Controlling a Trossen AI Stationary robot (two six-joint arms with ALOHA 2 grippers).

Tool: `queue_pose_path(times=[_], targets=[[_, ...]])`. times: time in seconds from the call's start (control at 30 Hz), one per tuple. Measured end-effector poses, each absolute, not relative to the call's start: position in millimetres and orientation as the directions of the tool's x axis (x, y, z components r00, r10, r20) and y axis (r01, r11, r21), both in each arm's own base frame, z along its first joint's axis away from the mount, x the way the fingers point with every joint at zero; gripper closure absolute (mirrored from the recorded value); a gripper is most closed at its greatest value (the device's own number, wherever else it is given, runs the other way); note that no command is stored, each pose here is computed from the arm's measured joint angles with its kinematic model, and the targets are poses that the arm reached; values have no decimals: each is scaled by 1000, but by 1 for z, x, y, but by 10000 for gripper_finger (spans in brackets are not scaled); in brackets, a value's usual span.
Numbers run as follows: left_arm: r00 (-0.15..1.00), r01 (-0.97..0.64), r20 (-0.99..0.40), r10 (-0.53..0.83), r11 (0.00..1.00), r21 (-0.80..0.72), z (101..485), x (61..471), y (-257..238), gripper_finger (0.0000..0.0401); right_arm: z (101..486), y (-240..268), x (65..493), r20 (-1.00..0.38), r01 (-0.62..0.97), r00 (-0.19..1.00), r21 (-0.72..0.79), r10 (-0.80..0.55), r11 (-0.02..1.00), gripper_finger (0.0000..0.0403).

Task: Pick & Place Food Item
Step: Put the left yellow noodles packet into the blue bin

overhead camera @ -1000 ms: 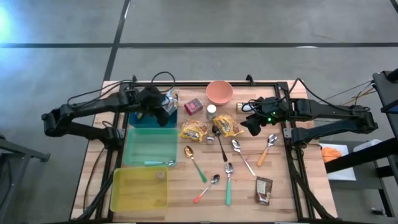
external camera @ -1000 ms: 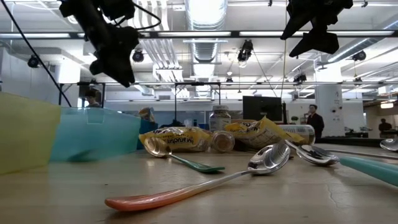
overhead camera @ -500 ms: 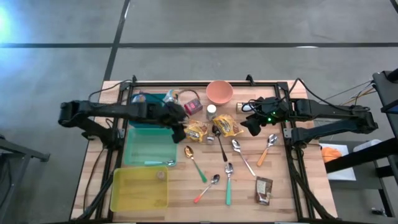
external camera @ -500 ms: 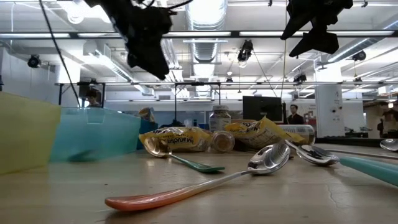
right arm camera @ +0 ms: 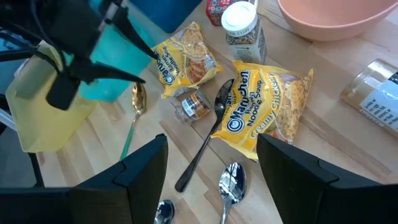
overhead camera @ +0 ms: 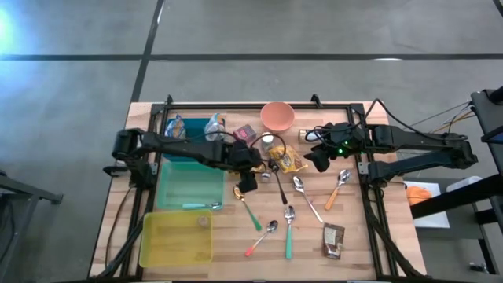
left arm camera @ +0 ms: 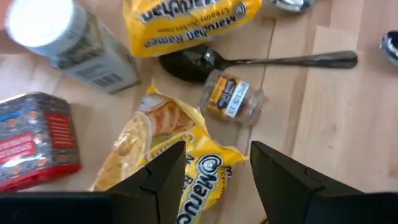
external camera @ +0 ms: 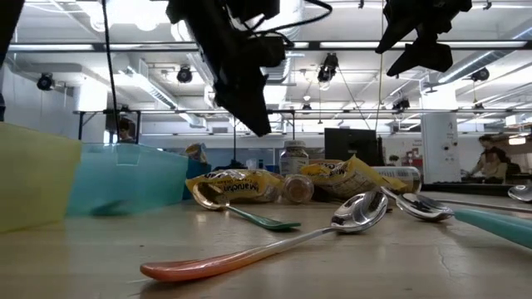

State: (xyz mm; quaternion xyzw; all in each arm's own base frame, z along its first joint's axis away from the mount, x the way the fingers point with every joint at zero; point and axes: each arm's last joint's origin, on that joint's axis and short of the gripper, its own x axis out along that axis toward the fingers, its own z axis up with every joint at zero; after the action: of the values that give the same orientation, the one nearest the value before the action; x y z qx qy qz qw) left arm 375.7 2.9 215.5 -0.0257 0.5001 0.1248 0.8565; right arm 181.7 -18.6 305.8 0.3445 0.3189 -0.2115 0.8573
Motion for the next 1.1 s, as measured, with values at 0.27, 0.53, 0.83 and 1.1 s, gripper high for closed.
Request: queue_pose_path(times=[0.27,0.53,0.83,1.1], targets=[[414,-216,-883,220,966,140,196,374,-10,214,305,-19,181,-697,583,702,449,-142,677,161],[421,-131,-869,262,965,227,190,374,-25,214,305,-19,181,-697,582,703,448,-143,679,161],[416,-110,-881,223,975,195,173,382,-28,214,305,-19,181,-698,583,702,448,-143,678,161],[427,-173,-854,299,953,248,169,386,-27,214,305,-18,181,-698,582,702,447,-142,679,161]])
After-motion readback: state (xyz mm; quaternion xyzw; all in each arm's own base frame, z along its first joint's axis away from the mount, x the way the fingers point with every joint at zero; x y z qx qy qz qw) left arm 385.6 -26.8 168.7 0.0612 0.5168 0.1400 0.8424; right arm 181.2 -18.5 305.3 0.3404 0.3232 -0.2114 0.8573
